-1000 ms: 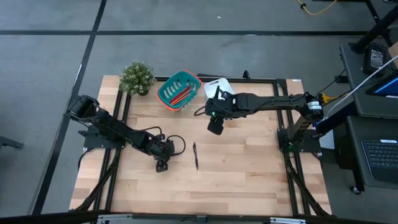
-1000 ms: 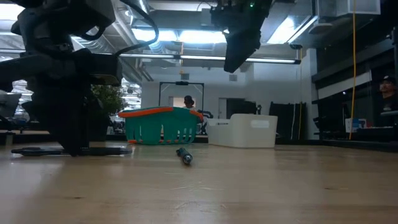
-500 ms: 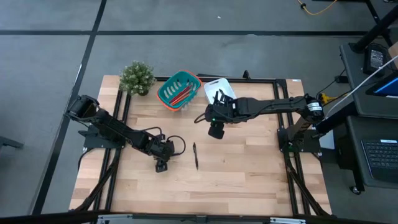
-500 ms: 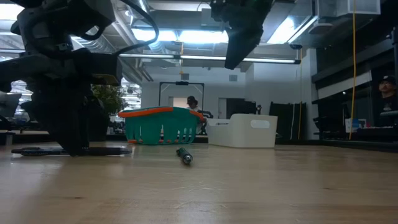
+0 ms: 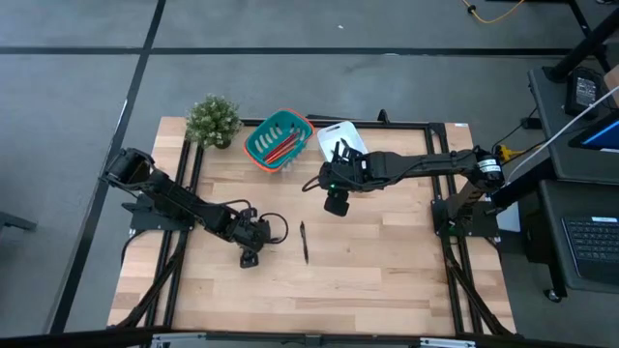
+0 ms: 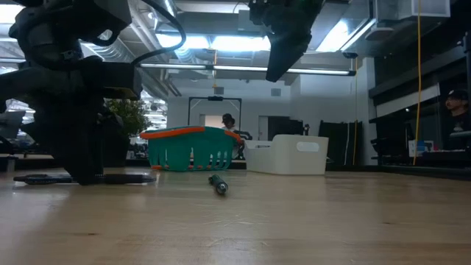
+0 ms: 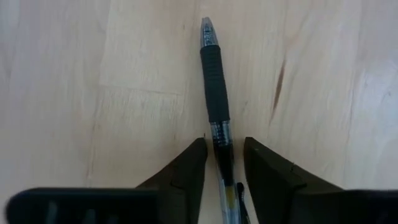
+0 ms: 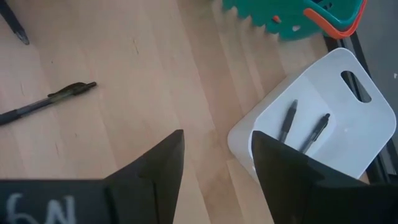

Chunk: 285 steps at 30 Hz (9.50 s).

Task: Sort pens & pencils
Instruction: Put the black pen into the white bin

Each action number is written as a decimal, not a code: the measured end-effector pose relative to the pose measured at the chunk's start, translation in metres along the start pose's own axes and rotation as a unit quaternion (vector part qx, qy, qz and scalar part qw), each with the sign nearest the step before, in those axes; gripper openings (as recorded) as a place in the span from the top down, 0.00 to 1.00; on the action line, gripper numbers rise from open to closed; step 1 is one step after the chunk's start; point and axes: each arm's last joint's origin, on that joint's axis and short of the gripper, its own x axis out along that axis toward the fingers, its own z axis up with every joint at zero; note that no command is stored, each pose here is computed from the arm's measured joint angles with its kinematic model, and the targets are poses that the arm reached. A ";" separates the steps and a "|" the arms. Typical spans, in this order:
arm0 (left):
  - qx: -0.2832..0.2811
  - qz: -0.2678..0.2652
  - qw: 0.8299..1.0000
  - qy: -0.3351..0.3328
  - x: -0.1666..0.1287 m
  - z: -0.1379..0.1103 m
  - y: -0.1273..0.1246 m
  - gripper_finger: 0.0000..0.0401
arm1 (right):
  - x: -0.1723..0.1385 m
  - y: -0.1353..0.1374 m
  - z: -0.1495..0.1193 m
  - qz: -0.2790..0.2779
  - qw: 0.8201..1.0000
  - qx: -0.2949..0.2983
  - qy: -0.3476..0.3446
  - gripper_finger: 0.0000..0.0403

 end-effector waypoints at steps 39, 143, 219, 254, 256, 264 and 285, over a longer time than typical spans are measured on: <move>0.149 0.144 0.952 -0.225 -0.057 -0.003 -0.009 0.95 | 0.021 0.048 -0.085 0.088 0.984 -0.004 -0.152 0.53; 0.143 0.022 0.802 -0.579 -0.049 0.048 0.060 0.85 | 0.069 0.041 -0.049 0.250 0.812 -0.016 -0.527 0.93; 0.071 0.200 0.763 -0.610 -0.098 -0.029 0.079 0.73 | 0.104 0.041 0.021 0.200 0.960 -0.176 -0.084 0.67; 0.083 0.190 0.766 -0.609 -0.092 -0.036 0.080 0.73 | 0.173 0.043 0.047 0.227 0.939 -0.255 0.031 0.67; 0.083 0.190 0.766 -0.609 -0.092 -0.036 0.080 0.73 | 0.178 0.043 0.045 0.227 0.939 -0.256 0.036 0.67; 0.087 0.188 0.768 -0.606 -0.091 -0.036 0.080 0.73 | 0.202 0.048 0.038 0.223 0.933 -0.279 0.050 0.67; 0.094 0.188 0.784 -0.584 -0.086 -0.038 0.080 0.73 | 0.206 0.040 0.035 0.260 0.941 -0.201 0.079 0.92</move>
